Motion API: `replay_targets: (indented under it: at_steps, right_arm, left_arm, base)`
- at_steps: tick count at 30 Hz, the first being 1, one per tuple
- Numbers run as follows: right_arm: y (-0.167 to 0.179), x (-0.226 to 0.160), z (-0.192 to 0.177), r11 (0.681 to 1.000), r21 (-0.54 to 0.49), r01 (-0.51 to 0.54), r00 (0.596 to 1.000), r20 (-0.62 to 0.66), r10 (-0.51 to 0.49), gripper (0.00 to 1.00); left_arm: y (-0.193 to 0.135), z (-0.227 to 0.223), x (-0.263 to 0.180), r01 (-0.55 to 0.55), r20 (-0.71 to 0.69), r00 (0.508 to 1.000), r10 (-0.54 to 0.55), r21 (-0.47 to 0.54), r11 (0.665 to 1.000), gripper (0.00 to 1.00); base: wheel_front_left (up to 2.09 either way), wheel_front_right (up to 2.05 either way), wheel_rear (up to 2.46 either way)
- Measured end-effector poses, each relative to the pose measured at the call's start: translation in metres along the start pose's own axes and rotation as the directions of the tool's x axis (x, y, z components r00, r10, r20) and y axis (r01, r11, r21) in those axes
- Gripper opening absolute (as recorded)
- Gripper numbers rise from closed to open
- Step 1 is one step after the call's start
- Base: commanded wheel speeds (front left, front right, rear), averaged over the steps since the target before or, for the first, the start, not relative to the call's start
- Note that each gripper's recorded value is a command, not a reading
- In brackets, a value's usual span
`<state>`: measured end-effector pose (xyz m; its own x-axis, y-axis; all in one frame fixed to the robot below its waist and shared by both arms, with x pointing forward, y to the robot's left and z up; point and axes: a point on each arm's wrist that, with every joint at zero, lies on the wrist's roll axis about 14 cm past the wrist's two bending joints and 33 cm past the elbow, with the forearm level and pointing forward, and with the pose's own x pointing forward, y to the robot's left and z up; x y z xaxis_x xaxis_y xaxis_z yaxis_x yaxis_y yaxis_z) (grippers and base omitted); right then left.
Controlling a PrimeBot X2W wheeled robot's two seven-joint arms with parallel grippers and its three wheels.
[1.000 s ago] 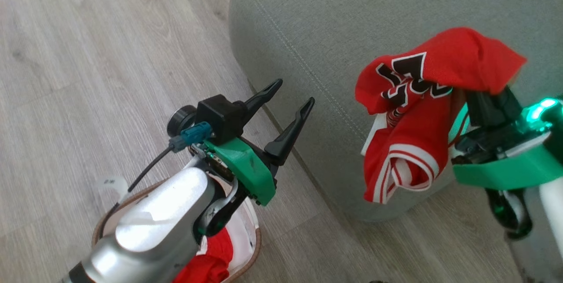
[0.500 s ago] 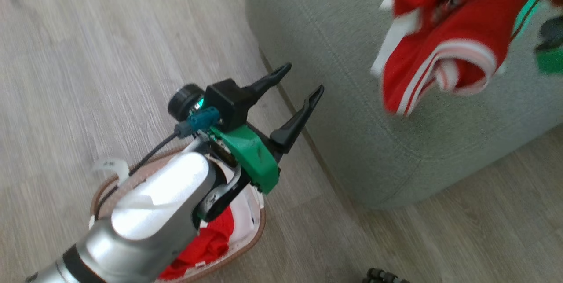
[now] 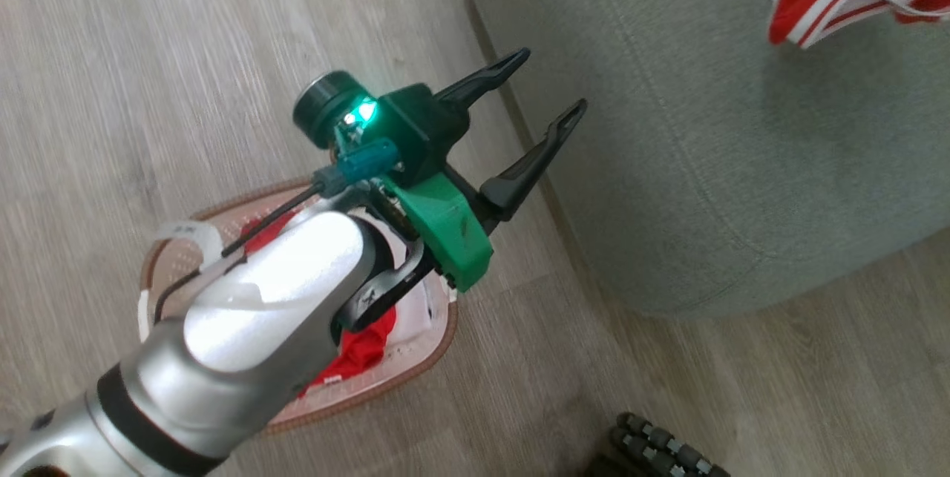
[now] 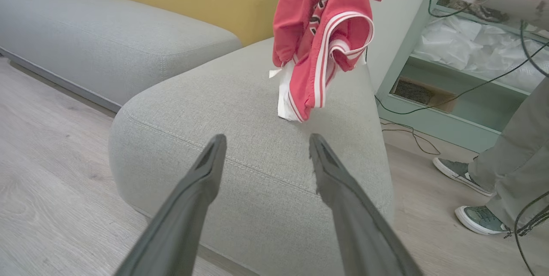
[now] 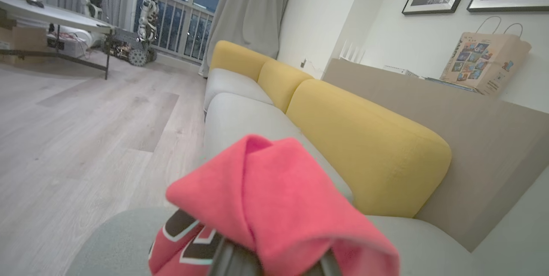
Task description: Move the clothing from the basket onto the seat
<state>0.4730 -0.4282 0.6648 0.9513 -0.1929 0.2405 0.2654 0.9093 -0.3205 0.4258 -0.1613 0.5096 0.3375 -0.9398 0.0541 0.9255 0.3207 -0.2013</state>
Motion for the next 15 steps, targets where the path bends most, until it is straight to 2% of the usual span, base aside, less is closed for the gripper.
replay_targets:
  at_steps: [4,7,15]
  right_arm:
    - [0.0,0.009,-0.038,1.0,-0.016,0.015,0.995,-0.096,-0.017,0.0]
    - [0.012,0.011,-0.073,0.999,-0.031,-0.01,0.982,-0.19,0.004,0.0]
    - [0.049,0.012,-0.145,0.996,-0.023,-0.085,0.9,-0.43,0.067,0.0]
  left_arm:
    - [0.01,-0.011,0.002,0.007,-0.013,1.0,-0.007,-0.014,1.0,1.0]
    - [0.018,-0.019,0.002,0.005,-0.019,1.0,-0.005,-0.027,1.0,1.0]
    - [0.036,-0.035,-0.004,-0.038,-0.041,0.999,0.036,-0.047,0.998,1.0]
  base:
    - [0.0,0.0,0.0]
    - [0.0,0.0,0.0]
    - [0.0,0.0,0.0]
